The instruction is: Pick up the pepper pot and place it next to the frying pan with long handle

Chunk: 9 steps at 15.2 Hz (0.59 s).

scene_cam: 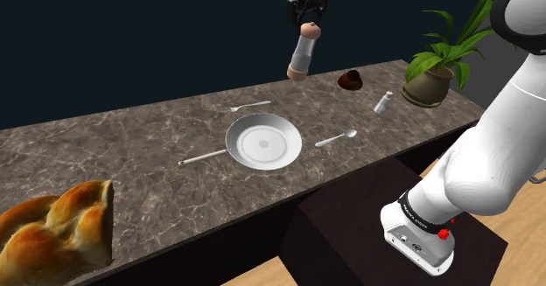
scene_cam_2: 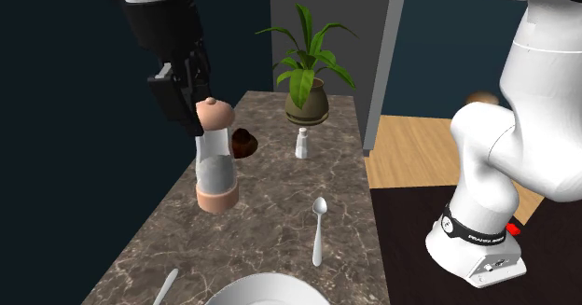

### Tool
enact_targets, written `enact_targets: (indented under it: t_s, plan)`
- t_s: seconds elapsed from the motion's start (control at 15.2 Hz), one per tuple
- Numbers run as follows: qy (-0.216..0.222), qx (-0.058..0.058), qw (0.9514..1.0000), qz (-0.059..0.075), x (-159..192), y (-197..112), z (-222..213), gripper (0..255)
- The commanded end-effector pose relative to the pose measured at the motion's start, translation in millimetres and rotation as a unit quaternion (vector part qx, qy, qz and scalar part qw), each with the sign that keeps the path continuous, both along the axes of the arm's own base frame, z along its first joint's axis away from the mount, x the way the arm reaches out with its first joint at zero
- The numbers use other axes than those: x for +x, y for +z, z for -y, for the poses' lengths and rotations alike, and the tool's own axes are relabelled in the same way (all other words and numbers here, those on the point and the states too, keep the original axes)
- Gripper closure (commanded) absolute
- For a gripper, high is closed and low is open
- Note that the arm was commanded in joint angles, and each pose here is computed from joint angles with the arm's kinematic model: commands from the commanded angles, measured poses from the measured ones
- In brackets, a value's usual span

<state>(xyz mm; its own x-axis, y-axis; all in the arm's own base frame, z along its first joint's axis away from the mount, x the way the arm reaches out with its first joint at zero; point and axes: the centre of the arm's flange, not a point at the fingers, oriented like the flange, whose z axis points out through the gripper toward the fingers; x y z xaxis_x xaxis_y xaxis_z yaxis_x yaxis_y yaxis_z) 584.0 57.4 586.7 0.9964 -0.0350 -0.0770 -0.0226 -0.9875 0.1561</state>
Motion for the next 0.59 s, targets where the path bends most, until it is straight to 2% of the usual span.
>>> enact_targets:
  t_s: [0.0,0.53]
  plan:
    - [0.0,0.0,1.0,0.0,-2,-11,1,255]
    - [0.0,0.0,1.0,0.0,-2,-54,1,255]
